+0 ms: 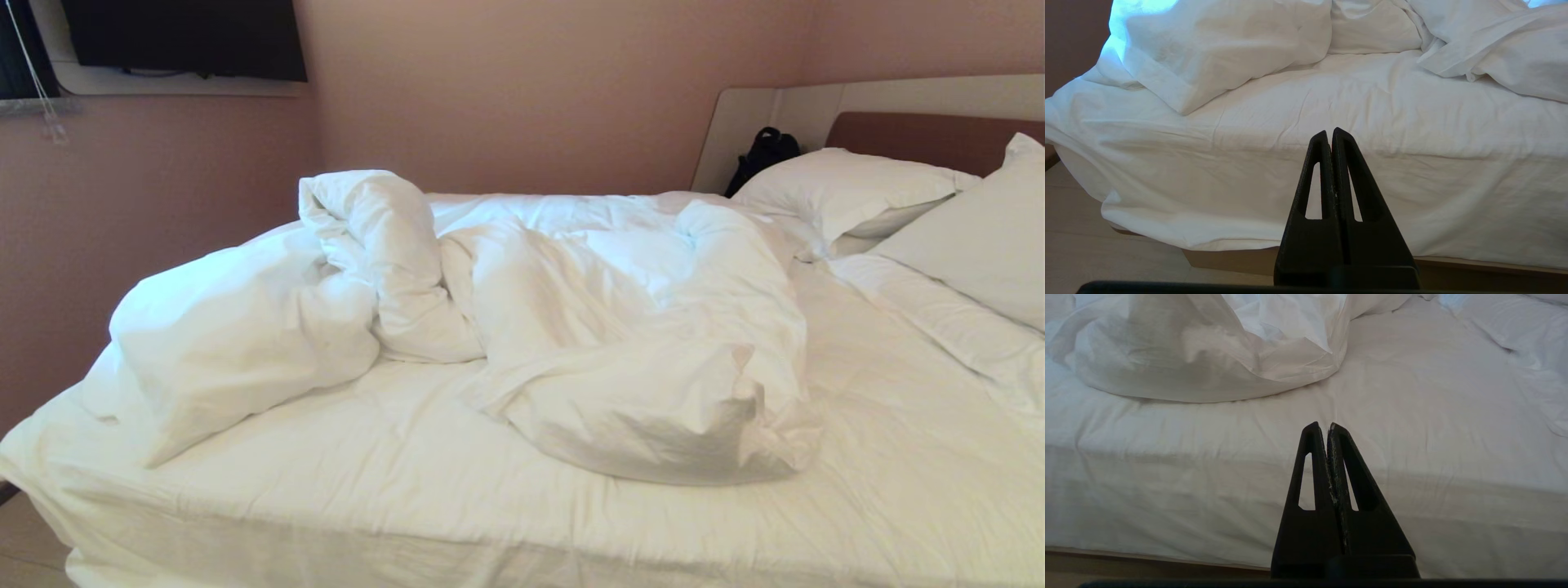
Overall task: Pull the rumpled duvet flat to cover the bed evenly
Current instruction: Hold the folded corner of the quilt
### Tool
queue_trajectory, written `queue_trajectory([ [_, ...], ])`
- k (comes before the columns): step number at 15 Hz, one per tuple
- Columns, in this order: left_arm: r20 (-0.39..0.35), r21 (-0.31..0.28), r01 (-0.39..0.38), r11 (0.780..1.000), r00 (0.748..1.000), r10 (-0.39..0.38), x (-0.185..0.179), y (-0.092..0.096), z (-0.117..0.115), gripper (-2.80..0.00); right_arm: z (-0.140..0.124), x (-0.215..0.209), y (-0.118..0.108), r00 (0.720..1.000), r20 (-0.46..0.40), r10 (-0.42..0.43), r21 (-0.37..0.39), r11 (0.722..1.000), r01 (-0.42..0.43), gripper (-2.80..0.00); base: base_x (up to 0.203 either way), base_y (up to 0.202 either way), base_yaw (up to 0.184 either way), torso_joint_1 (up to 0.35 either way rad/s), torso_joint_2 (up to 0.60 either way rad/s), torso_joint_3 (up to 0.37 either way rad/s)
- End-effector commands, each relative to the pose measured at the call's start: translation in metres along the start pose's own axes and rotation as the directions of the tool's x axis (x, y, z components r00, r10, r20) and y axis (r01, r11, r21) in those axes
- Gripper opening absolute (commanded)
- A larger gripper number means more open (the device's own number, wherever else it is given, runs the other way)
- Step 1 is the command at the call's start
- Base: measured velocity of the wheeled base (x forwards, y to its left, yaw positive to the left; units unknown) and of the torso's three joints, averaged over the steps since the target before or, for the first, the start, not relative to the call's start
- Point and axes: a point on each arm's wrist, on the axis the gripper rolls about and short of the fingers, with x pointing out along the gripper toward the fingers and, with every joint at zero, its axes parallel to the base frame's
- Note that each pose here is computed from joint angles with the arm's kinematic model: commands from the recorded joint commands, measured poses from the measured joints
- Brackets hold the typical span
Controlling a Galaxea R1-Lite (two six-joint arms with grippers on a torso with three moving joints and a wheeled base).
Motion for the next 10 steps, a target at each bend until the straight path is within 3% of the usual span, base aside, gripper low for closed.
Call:
queue_trajectory([
  [1,0.000,0.000,0.000,1.000,1.000,0.000,0.000,0.000,0.000,-2.80,0.014,-0.004,-0.001,0.999,0.040,-0.002,-0.008,1.000,0.003,-2.80,0.000,0.000,0.000,0.000,0.00,0.000],
  [4,0.000,0.000,0.000,1.000,1.000,0.000,0.000,0.000,0.000,-2.80,0.071,-0.015,-0.002,0.998,0.063,0.009,0.007,1.000,-0.009,-2.80,0.000,0.000,0.000,0.000,0.00,0.000],
  [6,0.000,0.000,0.000,1.000,1.000,0.000,0.000,0.000,0.000,-2.80,0.103,0.002,-0.003,1.000,-0.013,0.021,0.041,0.999,-0.021,-2.80,0.000,0.000,0.000,0.000,0.00,0.000],
  [10,-0.002,0.000,0.000,1.000,1.000,0.000,0.000,0.000,0.000,-2.80,0.142,0.057,-0.003,0.991,-0.114,0.066,0.084,0.995,-0.057,-2.80,0.000,0.000,0.000,0.000,0.00,0.000],
])
